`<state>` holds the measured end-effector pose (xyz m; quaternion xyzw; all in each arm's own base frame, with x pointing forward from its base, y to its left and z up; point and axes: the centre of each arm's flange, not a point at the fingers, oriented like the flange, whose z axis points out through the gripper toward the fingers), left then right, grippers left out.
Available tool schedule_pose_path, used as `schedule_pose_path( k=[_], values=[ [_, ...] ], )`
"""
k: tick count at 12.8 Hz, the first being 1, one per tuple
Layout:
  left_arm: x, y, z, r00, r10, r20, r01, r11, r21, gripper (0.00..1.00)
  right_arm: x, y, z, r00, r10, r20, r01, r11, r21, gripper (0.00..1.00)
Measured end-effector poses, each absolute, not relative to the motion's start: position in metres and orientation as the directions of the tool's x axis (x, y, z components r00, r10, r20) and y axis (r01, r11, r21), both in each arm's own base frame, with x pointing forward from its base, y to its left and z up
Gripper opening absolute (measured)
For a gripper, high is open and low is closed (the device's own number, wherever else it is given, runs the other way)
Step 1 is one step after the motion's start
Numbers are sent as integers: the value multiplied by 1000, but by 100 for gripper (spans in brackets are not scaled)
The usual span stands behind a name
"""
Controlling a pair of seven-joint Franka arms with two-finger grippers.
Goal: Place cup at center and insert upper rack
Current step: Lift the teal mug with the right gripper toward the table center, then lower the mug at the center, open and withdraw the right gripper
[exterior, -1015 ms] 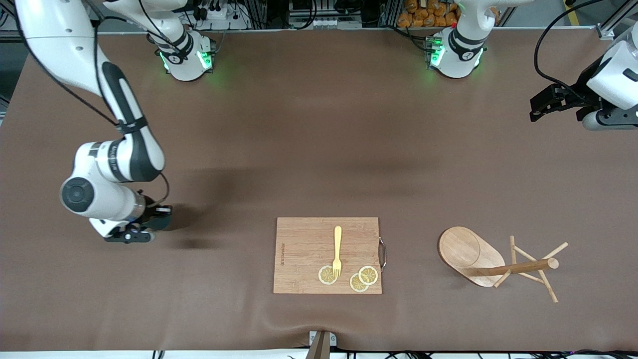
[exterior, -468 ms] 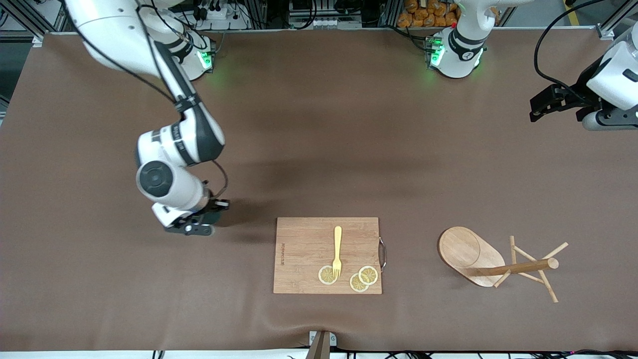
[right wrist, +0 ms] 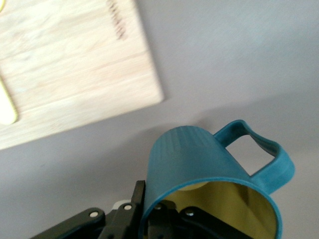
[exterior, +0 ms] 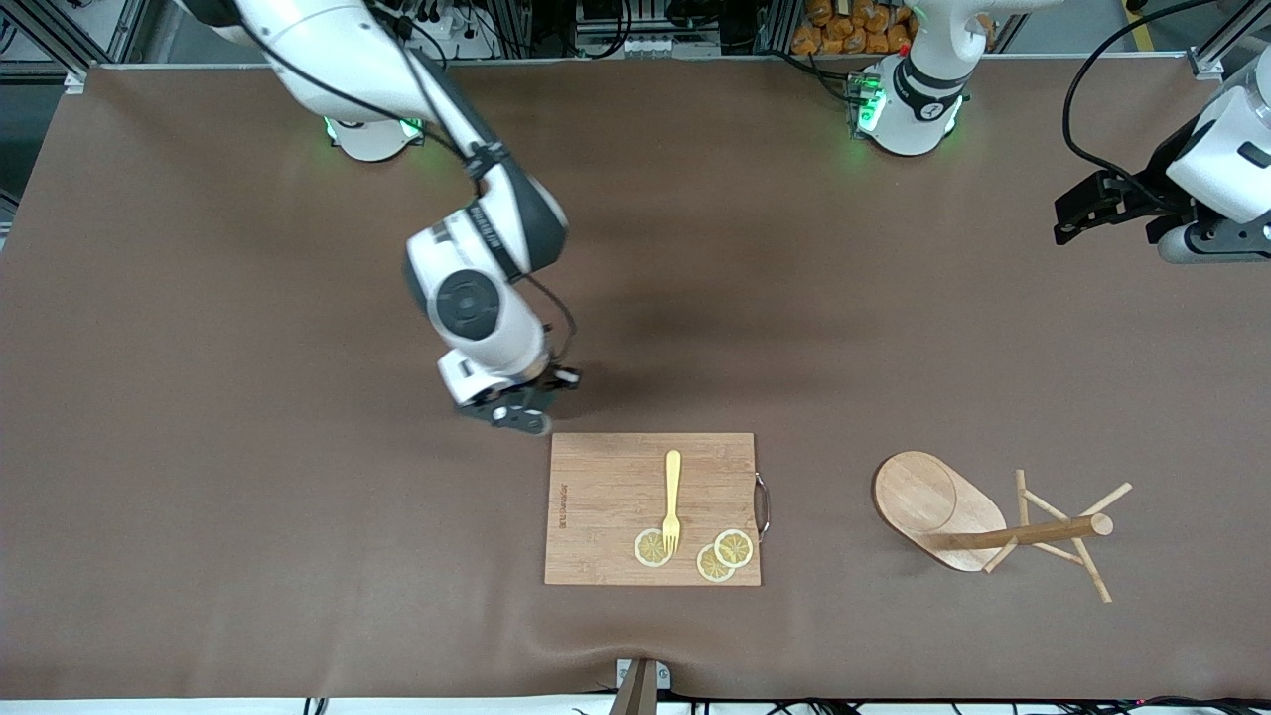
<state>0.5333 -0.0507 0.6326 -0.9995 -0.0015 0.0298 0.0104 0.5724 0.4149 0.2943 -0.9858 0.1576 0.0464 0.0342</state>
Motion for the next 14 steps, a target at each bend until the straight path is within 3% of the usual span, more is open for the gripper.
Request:
schedule_pose_path(
  k=[7,14],
  values=[
    [534,-51,632,998,4,-61,3,-1000,-21,100,499,535,279,885,-440,-154,-455,-886,-89,4],
    [535,-51,628,998,4,-67,2,-1000,-21,100,504,547,237,863,-484,-146,-499,-862,-90,4]
  ],
)
